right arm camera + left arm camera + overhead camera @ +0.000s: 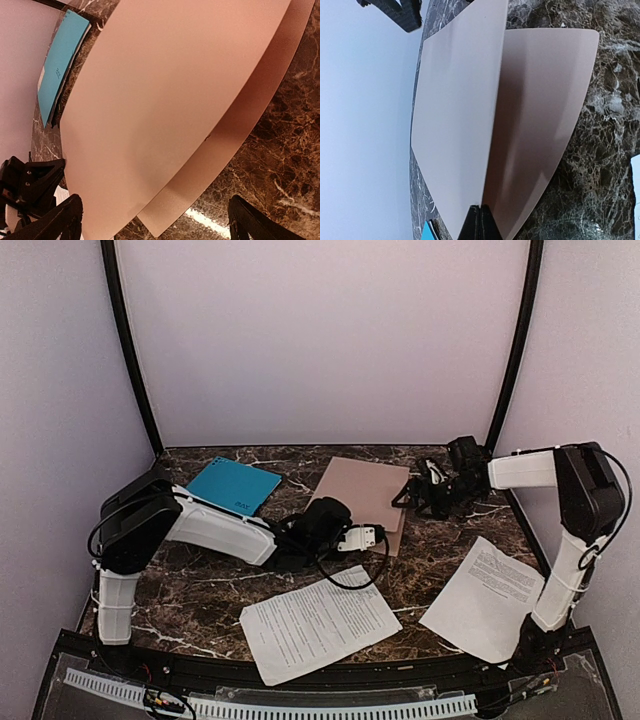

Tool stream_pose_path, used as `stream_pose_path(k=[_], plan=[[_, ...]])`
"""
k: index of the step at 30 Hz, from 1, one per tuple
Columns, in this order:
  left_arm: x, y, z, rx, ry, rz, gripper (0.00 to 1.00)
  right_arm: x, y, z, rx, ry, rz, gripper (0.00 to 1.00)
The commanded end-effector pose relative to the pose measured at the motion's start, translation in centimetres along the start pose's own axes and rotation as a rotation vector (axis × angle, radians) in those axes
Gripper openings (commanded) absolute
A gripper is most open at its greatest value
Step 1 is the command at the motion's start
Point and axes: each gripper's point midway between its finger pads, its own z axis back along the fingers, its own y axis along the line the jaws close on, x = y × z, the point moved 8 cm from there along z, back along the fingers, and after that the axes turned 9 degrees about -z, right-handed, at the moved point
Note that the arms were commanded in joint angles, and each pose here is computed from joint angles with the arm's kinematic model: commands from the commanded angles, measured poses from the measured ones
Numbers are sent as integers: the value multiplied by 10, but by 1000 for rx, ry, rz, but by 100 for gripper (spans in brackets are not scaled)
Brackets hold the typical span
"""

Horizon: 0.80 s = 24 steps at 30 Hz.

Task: Put the files into the folder
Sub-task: Pick up the folder from the center of the board, then open the folder at the center of the board.

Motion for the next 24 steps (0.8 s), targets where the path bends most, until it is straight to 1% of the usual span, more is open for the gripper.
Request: stream_pose_path(k=[1, 5, 6, 7, 8, 12, 17, 19, 22, 23, 24], plan=[[-7, 27, 25, 21, -39, 183, 1, 12, 36, 34, 38, -87, 77, 99], [-22, 43, 43, 16, -85, 378, 1, 11, 50, 52, 52, -128, 97, 99], [-28, 47, 47, 3, -105, 454, 1, 10, 53, 55, 55, -138, 103, 99], [-32, 48, 49, -5, -112, 491, 1, 9, 56, 58, 59, -144, 106, 99], [-39, 51, 52, -19, -124, 561, 1, 8, 59, 61, 60, -150, 111, 99], [-63, 61, 66, -12, -163, 781, 1, 4, 66, 65, 54, -165, 130, 99], [-97, 72, 87, 50, -204, 1052, 1, -1, 66, 58, 49, -145, 137, 99], [-111, 70, 96, 61, -215, 1208, 1, -4, 66, 51, 46, -129, 138, 99], [-131, 59, 111, 76, -217, 1359, 1, -8, 66, 40, 42, -104, 140, 99], [-138, 60, 115, 88, -226, 1439, 1, -9, 66, 36, 41, -93, 140, 99], [-145, 51, 121, 93, -216, 1473, 1, -10, 65, 33, 39, -86, 139, 99]])
